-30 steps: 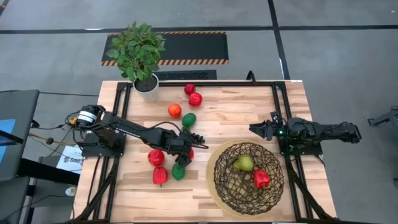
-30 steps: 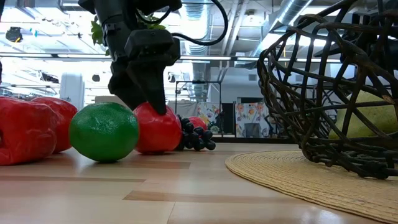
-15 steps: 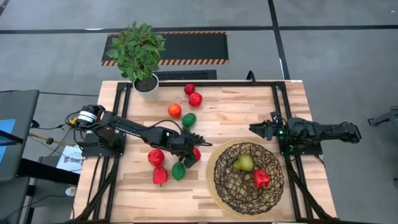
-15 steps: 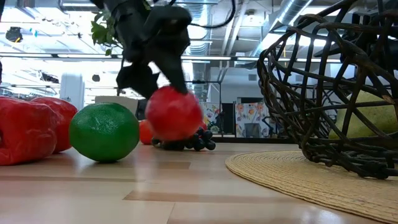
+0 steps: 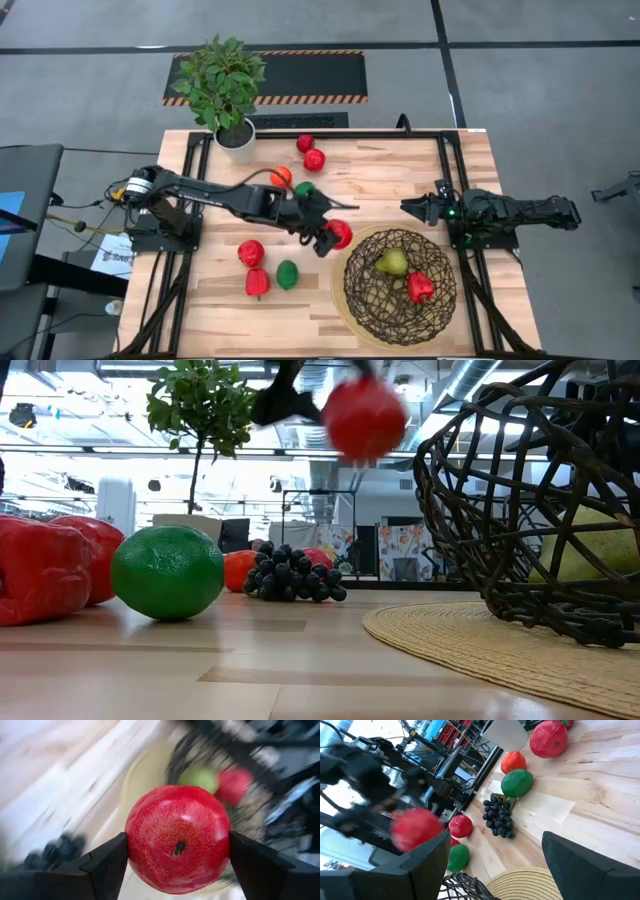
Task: Build produce basket
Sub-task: Put the bottom right red apple into the black wire basket
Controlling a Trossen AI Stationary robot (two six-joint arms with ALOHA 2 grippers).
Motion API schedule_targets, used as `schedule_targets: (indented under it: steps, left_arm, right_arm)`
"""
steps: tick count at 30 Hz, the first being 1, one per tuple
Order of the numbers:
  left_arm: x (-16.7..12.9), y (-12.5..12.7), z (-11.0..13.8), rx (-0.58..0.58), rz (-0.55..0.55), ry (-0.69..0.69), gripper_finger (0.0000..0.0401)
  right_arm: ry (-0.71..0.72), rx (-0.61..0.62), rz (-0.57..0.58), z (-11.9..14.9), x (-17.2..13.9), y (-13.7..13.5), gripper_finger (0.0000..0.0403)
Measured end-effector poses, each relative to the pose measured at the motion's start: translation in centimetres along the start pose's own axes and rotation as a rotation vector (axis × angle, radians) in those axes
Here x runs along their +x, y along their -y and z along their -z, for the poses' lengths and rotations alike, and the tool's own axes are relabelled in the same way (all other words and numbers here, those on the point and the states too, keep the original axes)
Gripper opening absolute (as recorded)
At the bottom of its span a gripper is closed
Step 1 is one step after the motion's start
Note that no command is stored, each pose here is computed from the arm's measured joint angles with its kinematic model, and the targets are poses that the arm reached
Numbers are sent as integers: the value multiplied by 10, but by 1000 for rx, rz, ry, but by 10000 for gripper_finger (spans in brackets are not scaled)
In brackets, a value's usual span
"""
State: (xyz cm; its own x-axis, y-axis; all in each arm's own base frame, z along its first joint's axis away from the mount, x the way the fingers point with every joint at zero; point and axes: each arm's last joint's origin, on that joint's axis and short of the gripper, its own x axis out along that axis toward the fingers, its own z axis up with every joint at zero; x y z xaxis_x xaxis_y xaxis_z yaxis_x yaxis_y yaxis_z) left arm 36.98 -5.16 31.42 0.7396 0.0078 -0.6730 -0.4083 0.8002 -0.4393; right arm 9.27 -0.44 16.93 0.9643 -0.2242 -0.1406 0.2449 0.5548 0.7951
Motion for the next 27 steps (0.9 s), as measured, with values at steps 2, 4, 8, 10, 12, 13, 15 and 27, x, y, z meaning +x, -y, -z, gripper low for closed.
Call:
schedule_targets:
  steps: [2, 4, 8, 10, 12, 13, 15, 27]
  left_arm:
    - [-13, 12, -14, 10, 48, 52, 291]
    - [-28, 23, -29, 23, 97, 107, 291]
    - [-58, 45, -52, 68, 213, 214, 291]
    - [-75, 57, -63, 92, 313, 272, 291]
    - [-91, 68, -73, 123, 428, 331, 291]
    - [-99, 73, -78, 143, 488, 360, 291]
    - [-115, 81, -86, 187, 607, 411, 291]
    - [-180, 103, -110, 370, 1064, 646, 290]
  right_arm:
    - [0, 0, 0, 0, 0, 0, 333]
    - [0, -1, 0, 0, 0, 0, 333]
    - [0, -3, 0, 0, 0, 0, 333]
    - [0, -4, 0, 0, 0, 0, 333]
    - [0, -11, 0, 0, 0, 0, 333]
    - [0, -12, 0, 0, 0, 0, 333]
    - [0, -14, 0, 0, 0, 0, 333]
    - [1, -11, 1, 0, 0, 0, 333]
